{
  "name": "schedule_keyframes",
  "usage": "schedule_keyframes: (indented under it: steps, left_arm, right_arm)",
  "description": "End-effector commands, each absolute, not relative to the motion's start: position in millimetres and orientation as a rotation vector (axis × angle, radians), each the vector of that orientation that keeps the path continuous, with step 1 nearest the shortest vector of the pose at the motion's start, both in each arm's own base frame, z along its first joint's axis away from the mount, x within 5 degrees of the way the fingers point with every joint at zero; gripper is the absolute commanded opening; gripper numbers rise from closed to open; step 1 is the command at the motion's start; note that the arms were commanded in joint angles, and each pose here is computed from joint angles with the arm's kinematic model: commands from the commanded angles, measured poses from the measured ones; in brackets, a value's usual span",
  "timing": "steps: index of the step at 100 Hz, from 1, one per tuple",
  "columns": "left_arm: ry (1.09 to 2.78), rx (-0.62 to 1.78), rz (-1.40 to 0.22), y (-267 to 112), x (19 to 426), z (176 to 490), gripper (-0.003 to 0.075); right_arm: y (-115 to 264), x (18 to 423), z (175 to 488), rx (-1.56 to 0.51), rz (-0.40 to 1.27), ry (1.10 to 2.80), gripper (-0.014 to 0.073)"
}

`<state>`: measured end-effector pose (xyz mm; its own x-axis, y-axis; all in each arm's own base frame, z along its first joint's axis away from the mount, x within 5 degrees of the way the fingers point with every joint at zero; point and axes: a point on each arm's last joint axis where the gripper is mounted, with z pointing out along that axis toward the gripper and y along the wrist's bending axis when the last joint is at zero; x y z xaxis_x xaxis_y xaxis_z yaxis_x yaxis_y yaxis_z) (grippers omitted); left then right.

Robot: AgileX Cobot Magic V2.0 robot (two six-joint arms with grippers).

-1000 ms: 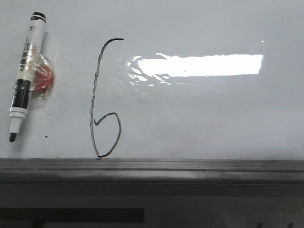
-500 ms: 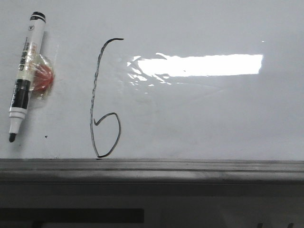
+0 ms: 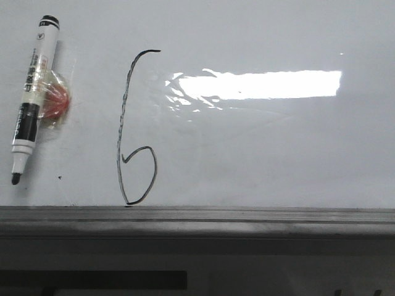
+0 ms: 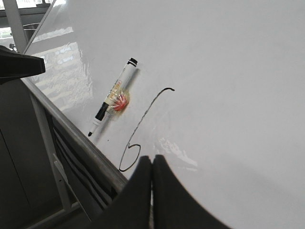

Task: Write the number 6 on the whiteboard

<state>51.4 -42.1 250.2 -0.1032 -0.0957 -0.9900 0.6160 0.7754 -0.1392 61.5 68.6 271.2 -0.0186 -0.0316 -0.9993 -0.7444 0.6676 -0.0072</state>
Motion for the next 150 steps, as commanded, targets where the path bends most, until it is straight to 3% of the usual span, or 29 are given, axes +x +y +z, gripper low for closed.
schedule_keyframes:
  steps: [1,18,61,85,102,133,150]
  left_arm:
    - [1.489,0.387,-0.631,-40.5,53.0,261.9,-0.0019]
    - [1.498,0.397,-0.501,-37.1,57.2,251.4,-0.0019]
    - [1.464,0.121,-0.128,-9.0,54.7,236.3,-0.0019]
    - [1.487,-0.040,-0.049,-0.3,53.7,209.0,-0.0019]
    - [1.533,-0.029,-0.025,0.1,55.7,195.1,-0.0019]
    - [1.774,-0.015,-0.031,-1.4,53.9,173.3,-0.0019]
    - [1.774,-0.015,-0.031,-1.4,53.9,173.4,-0.0019]
  right_arm:
    - [67.5,62.6,287.2,-0.629,0.641,1.399,-0.0064]
    - [67.5,62.6,287.2,-0.629,0.641,1.399,-0.0064]
    - [67.5,62.6,287.2,-0.629,0.641,1.399,-0.0064]
    - [67.5,62.6,287.2,-0.629,0.641,1.399,-0.0064]
    - [67.5,62.6,287.2,-0.629,0.641,1.399,-0.0064]
    - [67.5,62.6,287.2,-0.629,0.641,1.399,-0.0064]
    - [67.5,62.6,287.2,-0.629,0.641,1.399,-0.0064]
